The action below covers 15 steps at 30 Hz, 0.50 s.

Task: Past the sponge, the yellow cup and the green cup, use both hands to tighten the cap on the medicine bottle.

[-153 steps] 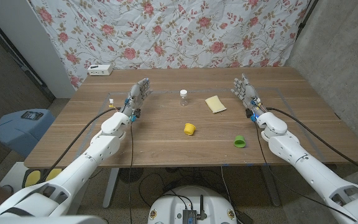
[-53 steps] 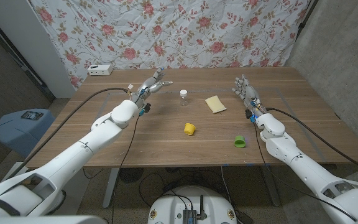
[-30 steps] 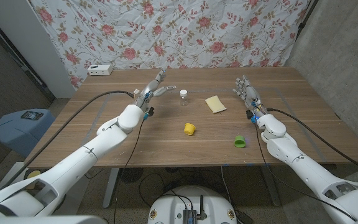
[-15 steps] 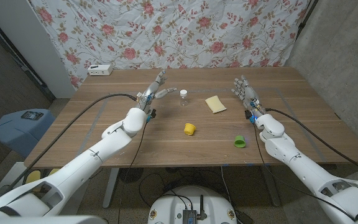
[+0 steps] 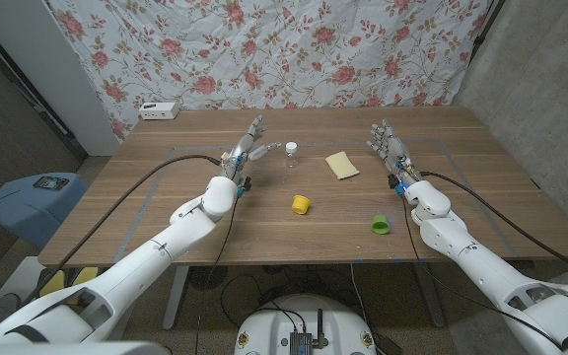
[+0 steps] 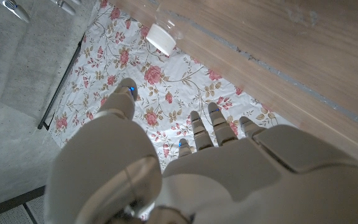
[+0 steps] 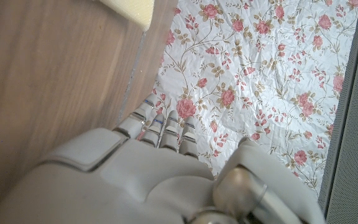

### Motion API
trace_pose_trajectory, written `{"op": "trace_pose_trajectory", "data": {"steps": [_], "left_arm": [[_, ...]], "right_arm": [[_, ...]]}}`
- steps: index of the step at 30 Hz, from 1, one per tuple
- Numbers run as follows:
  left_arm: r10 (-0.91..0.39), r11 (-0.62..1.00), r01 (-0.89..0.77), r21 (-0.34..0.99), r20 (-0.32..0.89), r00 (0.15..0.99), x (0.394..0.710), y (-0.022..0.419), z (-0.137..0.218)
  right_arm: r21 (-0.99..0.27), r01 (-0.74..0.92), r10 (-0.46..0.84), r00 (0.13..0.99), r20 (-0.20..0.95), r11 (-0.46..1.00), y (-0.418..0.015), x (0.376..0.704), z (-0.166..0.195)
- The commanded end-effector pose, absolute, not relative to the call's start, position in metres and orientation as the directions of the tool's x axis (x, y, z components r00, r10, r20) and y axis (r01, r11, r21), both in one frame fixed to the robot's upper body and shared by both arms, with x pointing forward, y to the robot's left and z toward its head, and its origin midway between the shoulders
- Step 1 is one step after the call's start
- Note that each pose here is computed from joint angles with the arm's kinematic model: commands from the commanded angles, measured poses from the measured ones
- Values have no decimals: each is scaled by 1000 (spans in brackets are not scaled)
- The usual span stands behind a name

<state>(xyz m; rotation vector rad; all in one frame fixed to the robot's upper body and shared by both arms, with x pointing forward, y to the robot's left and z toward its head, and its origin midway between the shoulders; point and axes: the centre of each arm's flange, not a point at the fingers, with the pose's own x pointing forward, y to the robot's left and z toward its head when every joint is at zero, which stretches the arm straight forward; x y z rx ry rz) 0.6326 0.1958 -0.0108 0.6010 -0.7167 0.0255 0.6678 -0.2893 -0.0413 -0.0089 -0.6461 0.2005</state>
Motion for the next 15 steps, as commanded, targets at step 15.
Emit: {"op": "trace_pose_trajectory", "data": {"steps": [15], "left_arm": [[-166, 883, -174, 435, 638, 752, 665, 177, -27]], "right_arm": [[-62, -177, 178, 777, 604, 982, -290, 663, -46]]}}
